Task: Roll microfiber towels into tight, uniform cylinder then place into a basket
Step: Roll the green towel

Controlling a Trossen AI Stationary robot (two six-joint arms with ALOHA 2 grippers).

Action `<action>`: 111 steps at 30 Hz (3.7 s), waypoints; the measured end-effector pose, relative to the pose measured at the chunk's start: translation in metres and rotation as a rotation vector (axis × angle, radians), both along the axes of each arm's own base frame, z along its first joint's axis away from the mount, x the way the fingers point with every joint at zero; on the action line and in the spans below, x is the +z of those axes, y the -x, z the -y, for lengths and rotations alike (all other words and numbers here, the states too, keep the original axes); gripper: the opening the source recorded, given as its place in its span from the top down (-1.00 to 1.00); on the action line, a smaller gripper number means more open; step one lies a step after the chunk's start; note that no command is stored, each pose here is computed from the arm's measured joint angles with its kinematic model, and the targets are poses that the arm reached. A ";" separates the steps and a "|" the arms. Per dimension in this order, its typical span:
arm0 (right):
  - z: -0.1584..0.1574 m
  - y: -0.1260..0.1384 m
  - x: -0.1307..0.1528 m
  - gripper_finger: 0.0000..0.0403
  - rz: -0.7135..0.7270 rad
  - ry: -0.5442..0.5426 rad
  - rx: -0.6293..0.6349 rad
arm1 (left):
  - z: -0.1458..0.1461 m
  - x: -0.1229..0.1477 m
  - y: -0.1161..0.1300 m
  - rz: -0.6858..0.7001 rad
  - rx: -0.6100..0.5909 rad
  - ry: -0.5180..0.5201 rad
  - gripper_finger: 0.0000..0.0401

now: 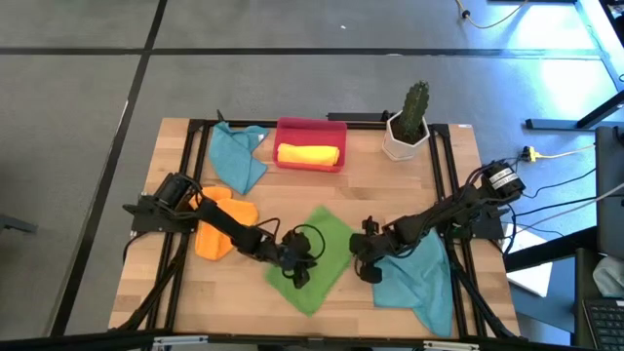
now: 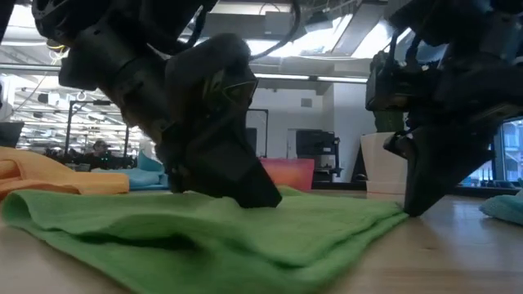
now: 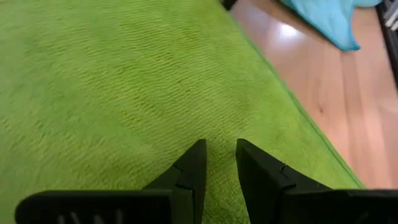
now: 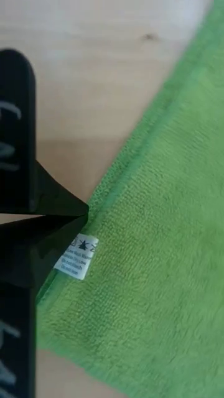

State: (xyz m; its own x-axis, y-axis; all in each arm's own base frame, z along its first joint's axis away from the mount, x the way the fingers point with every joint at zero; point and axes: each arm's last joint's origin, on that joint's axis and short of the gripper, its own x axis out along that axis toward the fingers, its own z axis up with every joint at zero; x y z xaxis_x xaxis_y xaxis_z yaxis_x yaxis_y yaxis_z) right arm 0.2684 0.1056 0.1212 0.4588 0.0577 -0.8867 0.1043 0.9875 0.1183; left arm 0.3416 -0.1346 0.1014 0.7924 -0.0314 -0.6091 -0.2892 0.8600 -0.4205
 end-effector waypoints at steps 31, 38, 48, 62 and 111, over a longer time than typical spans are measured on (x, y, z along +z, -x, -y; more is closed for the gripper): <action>0.049 -0.010 -0.002 0.97 0.017 0.320 -0.084 | 0.062 0.081 -0.038 0.304 -0.269 -0.334 0.60; 0.046 -0.004 -0.002 0.97 -0.063 0.210 -0.082 | 0.062 0.081 -0.038 0.303 -0.269 -0.334 0.60; 0.035 0.009 0.005 0.97 -0.104 0.184 -0.075 | 0.056 0.079 -0.040 0.278 -0.273 -0.367 0.60; 0.025 0.020 0.012 0.97 -0.120 0.202 -0.078 | 0.055 0.078 -0.039 0.266 -0.273 -0.370 0.60; -0.074 0.005 0.033 0.00 0.522 0.217 0.464 | 0.082 0.117 -0.019 0.372 -0.404 -0.451 0.60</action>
State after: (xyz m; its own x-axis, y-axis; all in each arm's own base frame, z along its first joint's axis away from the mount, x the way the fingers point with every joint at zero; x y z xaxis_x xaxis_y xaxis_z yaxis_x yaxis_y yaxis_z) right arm 0.2632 0.1795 0.1542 0.7956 0.1967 -0.5729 -0.3471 0.9232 -0.1650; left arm 0.3609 -0.2168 0.2183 0.9301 -0.1749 -0.3229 0.1825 0.9832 -0.0071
